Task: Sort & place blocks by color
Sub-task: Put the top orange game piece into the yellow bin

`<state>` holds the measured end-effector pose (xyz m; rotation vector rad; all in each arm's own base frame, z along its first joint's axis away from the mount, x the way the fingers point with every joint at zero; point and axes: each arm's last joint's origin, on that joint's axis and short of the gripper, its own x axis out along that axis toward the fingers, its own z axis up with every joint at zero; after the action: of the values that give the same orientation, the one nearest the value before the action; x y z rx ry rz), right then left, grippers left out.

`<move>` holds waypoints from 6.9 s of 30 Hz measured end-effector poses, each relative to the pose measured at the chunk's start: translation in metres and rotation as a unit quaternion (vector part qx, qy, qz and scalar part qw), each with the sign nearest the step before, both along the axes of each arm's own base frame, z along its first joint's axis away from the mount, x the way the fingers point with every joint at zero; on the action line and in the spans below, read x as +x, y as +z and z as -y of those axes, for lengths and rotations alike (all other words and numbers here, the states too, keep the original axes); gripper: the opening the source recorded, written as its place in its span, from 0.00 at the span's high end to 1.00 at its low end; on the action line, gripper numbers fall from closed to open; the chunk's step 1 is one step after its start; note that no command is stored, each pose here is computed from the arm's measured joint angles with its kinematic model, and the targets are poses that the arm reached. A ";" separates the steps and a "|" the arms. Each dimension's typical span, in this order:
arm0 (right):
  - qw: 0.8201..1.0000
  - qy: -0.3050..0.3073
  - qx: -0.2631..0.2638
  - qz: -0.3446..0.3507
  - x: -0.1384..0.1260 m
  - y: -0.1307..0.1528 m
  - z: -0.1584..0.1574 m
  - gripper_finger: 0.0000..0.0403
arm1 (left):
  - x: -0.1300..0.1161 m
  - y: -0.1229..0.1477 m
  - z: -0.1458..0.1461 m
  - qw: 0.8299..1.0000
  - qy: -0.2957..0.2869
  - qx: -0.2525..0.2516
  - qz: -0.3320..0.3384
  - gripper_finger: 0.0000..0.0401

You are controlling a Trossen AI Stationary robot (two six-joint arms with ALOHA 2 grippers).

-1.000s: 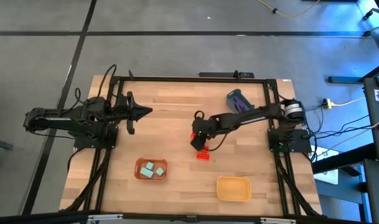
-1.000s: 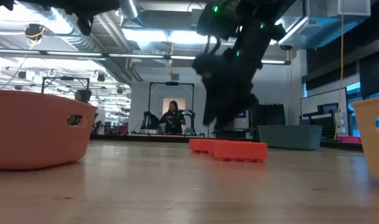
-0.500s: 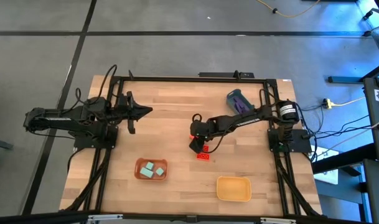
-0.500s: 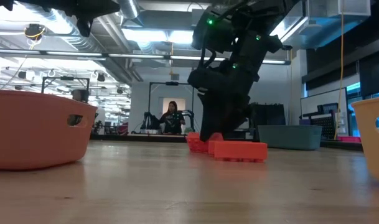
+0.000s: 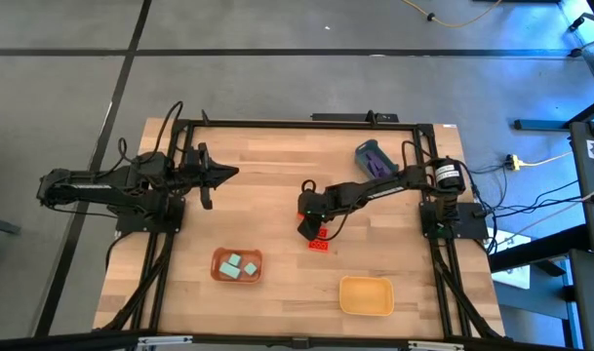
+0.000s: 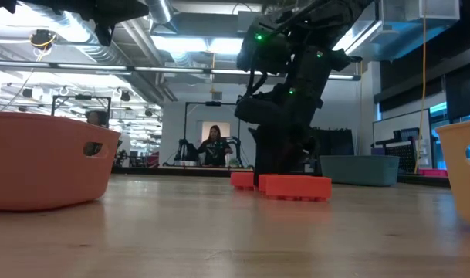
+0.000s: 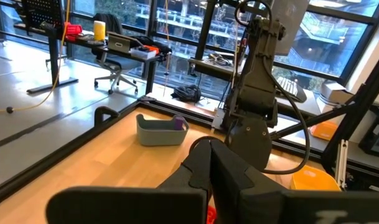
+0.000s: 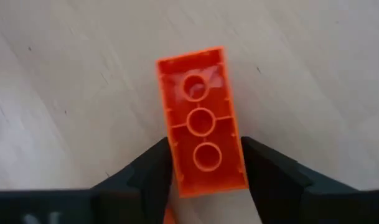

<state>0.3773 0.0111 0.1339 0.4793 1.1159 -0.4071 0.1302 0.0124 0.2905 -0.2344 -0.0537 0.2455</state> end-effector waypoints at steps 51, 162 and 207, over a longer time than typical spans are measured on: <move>0.824 -0.009 -0.034 0.566 -0.160 0.137 0.007 0.66 | 0.000 0.000 0.002 0.999 -0.028 -0.017 0.005 1.00; 0.858 0.023 0.003 0.513 -0.091 0.119 -0.027 0.36 | 0.000 0.000 0.002 0.999 -0.028 -0.021 0.006 1.00; 0.977 0.191 -0.071 0.068 -0.051 0.006 -0.033 0.36 | 0.000 0.000 0.001 1.000 -0.018 -0.021 0.006 1.00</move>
<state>0.3265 0.0440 0.1402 0.1579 1.0099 -0.1129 0.1303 0.0114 0.2909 -0.2787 -0.0560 0.2092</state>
